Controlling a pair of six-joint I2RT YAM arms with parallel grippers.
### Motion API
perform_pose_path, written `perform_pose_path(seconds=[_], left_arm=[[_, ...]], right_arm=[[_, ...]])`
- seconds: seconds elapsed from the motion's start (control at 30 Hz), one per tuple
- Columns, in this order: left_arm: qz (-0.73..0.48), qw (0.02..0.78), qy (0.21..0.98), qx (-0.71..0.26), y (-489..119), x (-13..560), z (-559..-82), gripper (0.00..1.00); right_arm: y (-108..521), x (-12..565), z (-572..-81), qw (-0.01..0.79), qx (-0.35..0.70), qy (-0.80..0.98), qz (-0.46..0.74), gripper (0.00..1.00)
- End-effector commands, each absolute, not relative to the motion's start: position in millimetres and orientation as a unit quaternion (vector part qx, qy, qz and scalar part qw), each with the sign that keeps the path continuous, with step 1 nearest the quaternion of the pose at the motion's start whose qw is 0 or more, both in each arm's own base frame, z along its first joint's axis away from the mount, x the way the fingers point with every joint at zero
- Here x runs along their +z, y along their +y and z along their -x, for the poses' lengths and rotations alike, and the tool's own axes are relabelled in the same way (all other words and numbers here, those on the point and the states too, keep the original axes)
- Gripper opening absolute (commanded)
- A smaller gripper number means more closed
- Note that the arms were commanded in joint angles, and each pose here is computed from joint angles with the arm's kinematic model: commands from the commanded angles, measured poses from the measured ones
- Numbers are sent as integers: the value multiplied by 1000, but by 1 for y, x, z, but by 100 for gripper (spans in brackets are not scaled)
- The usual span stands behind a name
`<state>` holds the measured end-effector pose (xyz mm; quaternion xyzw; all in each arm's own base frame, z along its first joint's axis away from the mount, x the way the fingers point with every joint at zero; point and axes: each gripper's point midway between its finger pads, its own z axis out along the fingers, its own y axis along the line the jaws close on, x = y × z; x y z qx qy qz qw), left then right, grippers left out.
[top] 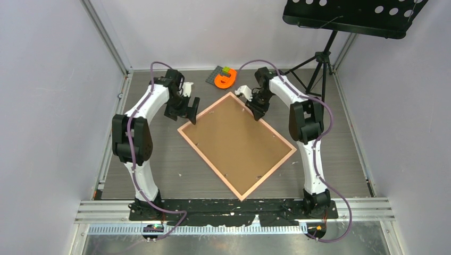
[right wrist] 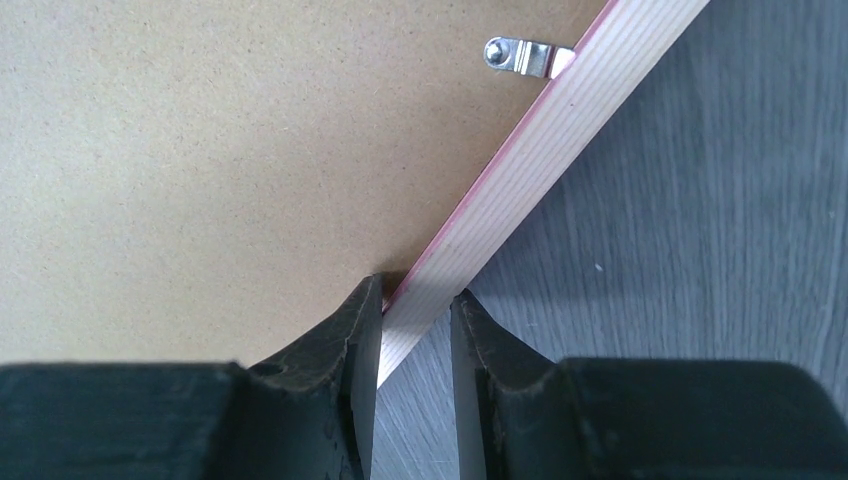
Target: Put the photo into the frame
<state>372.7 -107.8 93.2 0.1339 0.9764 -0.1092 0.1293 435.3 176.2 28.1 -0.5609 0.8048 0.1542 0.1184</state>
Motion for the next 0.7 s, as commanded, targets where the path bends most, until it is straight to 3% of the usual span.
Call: perform_pose_path(seconds=[0.0,0.4,0.67], left_arm=[[-151,138,973,-107,-109,103,-381,99],[-169,97,973,-123,-124,71,-364,100],[-199,60,969,-131,-139,47,-333,89]], right_arm=[[190,32,-423,102,154,722,666,6],[237,41,-393,119,175,672,709,6],[256,47,-393,139,175,658,719,6]])
